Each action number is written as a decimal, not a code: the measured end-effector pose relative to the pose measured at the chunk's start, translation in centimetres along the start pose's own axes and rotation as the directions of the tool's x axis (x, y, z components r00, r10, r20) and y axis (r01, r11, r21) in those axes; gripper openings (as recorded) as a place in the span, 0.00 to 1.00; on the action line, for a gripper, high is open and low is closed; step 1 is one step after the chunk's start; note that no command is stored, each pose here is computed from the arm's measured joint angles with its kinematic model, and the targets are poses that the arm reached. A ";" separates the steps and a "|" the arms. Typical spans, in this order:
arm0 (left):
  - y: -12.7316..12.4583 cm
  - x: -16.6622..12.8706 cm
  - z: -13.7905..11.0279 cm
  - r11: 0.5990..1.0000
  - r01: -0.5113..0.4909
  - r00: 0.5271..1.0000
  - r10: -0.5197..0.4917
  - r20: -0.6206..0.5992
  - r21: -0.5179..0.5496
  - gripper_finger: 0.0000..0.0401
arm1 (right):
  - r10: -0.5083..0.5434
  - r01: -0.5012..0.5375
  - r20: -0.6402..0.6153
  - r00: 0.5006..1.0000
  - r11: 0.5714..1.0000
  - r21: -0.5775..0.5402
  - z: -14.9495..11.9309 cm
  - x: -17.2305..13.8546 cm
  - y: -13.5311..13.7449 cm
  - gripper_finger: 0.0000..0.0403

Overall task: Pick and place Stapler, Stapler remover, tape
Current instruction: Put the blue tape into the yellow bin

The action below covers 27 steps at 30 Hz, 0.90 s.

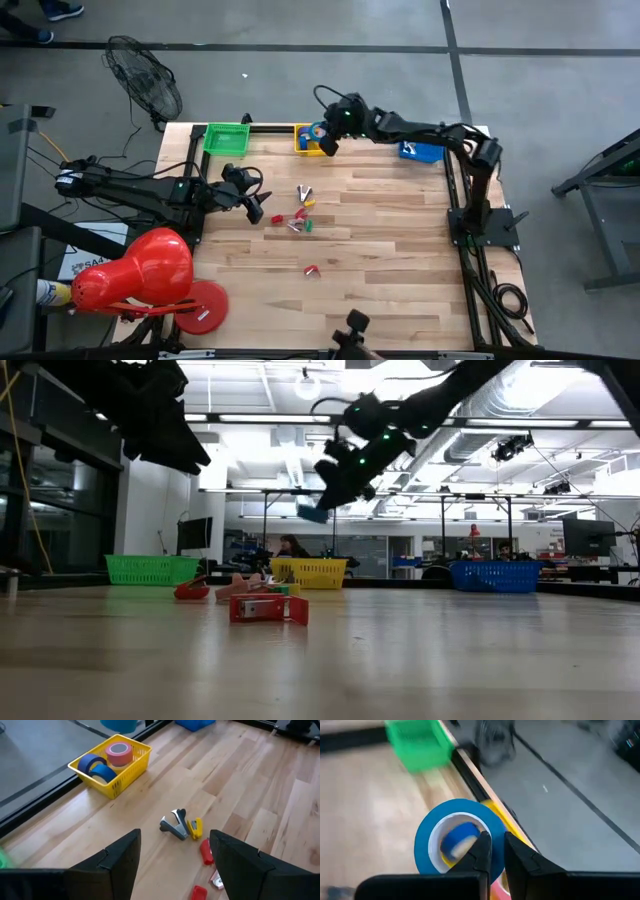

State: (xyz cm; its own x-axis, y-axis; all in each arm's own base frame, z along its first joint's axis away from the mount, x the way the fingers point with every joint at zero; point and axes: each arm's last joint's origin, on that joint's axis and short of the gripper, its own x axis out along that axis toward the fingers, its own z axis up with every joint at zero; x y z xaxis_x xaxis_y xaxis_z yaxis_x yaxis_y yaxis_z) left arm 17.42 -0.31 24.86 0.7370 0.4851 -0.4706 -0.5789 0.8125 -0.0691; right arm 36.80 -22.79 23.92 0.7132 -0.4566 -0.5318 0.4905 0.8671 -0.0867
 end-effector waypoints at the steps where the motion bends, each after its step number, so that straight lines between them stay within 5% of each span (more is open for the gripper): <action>1: 0.0 0.0 0.0 1.000 0.000 1.000 0.000 0.001 -0.003 0.58 | -0.011 0.010 -0.031 0.999 1.000 -0.013 0.2 0.3 -0.2 0.05; 8: 0.0 0.0 0.0 1.000 -0.010 1.000 0.010 0.004 -0.025 0.58 | -0.024 0.013 -0.167 0.986 0.998 -0.069 1.7 2.6 -0.2 0.05; 16: 0.1 0.0 0.0 1.000 -0.013 1.000 0.013 0.002 -0.027 0.58 | -0.045 -0.005 -0.405 0.913 0.992 -0.123 1.5 6.1 -0.1 0.05; 27: 0.1 0.0 -0.1 1.000 -0.014 1.000 0.014 -0.001 -0.025 0.58 | -0.046 -0.034 -0.449 0.892 0.985 -0.170 2.5 7.3 0.3 0.05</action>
State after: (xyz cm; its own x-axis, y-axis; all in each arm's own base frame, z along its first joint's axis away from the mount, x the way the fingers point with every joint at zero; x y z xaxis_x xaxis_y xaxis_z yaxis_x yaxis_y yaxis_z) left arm 17.36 -0.27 24.81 0.7289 0.4959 -0.4721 -0.5974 0.7975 -0.0846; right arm 43.40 -26.35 22.08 0.3888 -0.3582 -0.8489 0.3736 0.9035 -0.2101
